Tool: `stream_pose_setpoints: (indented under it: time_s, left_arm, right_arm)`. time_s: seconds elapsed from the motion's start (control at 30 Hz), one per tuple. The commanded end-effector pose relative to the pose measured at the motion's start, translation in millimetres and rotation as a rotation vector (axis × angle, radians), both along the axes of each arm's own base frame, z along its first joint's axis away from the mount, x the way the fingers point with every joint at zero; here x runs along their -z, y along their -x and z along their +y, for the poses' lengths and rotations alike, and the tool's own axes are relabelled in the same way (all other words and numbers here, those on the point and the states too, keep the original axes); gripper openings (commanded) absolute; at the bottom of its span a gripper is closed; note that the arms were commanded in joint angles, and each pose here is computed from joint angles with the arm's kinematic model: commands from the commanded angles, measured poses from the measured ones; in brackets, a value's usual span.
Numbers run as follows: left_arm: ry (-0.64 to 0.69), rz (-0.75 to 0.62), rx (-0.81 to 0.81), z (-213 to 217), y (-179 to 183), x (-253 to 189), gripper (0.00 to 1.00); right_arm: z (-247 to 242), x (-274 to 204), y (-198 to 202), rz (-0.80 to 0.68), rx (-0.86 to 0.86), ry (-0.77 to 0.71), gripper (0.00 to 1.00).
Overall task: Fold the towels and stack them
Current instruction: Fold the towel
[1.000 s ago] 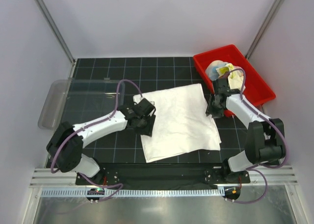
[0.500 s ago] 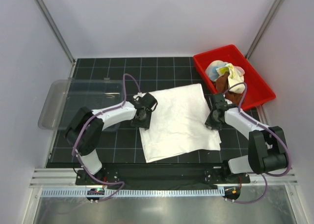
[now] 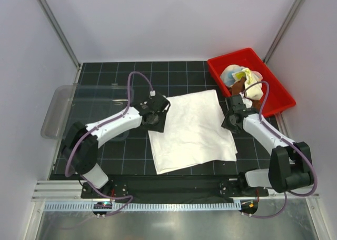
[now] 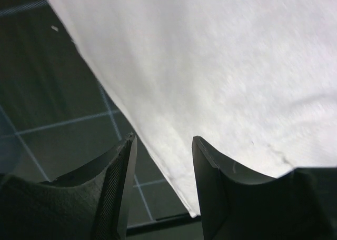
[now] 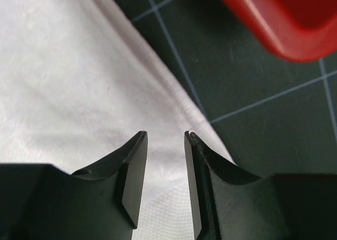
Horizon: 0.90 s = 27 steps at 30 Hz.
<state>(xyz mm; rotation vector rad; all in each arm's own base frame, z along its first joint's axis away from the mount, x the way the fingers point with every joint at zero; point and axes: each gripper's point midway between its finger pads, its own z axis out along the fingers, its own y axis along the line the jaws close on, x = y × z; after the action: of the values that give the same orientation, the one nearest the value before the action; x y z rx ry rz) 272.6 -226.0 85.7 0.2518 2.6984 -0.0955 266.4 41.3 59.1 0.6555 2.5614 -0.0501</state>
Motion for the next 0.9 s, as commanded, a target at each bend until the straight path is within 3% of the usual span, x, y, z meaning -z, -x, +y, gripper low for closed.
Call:
stream_pose_setpoints:
  time_s: [0.0,0.1,0.27,0.53,0.63,0.77,0.87]
  left_arm:
    - [0.182,0.055,0.076,-36,45,-9,0.5]
    - [0.206,0.099,0.071,-44,67,16,0.5]
    - [0.075,0.097,0.015,-21,66,49,0.49]
    - [-0.173,0.003,-0.048,24,16,42,0.51]
    - [-0.197,-0.017,-0.056,32,4,33,0.52]
    - [-0.203,-0.042,-0.062,37,-8,17,0.52]
    - [-0.132,-0.043,-0.037,28,-1,-1,0.52]
  right_arm:
    - [-28,-3,-16,0.015,0.025,0.097,0.42]
    - [-29,16,-12,0.049,0.038,0.062,0.45]
    - [-23,39,5,0.087,0.041,0.023,0.47]
    - [12,40,30,0.045,0.051,-0.193,0.46]
    - [22,30,32,0.017,0.041,-0.223,0.46]
    - [16,19,32,0.018,0.028,-0.175,0.46]
    - [2,15,33,0.041,0.019,-0.091,0.46]
